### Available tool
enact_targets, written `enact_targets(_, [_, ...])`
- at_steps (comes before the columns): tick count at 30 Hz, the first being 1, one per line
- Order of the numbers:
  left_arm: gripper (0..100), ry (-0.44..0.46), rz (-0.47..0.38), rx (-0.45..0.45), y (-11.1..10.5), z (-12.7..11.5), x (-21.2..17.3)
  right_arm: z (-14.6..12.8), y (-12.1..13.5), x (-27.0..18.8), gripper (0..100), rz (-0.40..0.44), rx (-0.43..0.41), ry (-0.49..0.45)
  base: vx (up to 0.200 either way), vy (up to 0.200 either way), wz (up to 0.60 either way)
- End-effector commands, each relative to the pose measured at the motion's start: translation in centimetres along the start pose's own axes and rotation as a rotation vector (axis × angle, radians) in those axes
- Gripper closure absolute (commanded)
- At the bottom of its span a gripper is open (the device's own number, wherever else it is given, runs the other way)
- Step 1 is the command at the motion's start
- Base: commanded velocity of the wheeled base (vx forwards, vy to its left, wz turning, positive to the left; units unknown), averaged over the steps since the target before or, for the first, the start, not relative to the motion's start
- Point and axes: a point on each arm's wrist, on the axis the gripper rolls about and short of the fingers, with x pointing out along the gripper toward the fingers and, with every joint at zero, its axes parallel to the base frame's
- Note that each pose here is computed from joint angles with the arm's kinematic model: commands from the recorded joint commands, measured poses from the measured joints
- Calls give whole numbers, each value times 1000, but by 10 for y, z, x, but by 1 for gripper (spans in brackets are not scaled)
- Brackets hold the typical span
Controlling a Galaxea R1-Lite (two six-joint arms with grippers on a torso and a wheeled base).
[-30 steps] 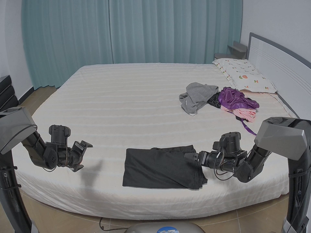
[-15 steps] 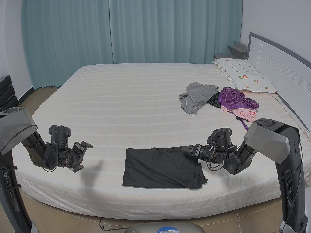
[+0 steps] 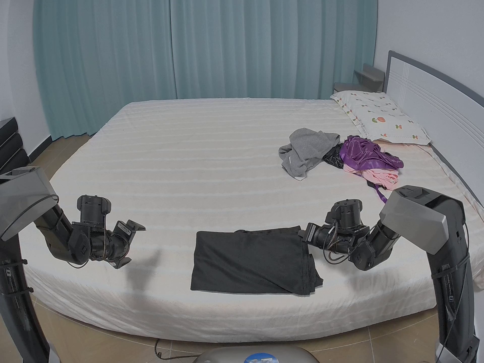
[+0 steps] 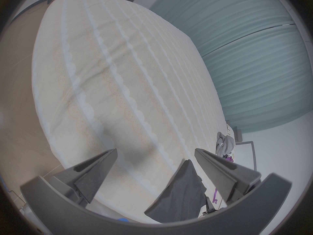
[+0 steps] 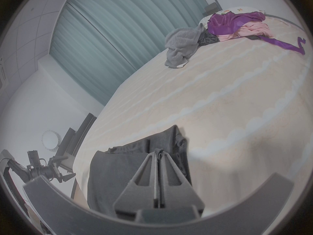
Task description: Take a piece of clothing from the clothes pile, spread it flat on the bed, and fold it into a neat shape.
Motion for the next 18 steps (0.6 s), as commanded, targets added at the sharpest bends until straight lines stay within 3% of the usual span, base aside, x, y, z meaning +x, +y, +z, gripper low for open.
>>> enact_targets(1, [0,1,3,-1,1,0,0,6,-3,0,100,-9,4,-21,0,0,0])
enact_targets(18, [0,2,2,3,1,-1,1,19,-8,3,100,-32,12,-76,0,0,0])
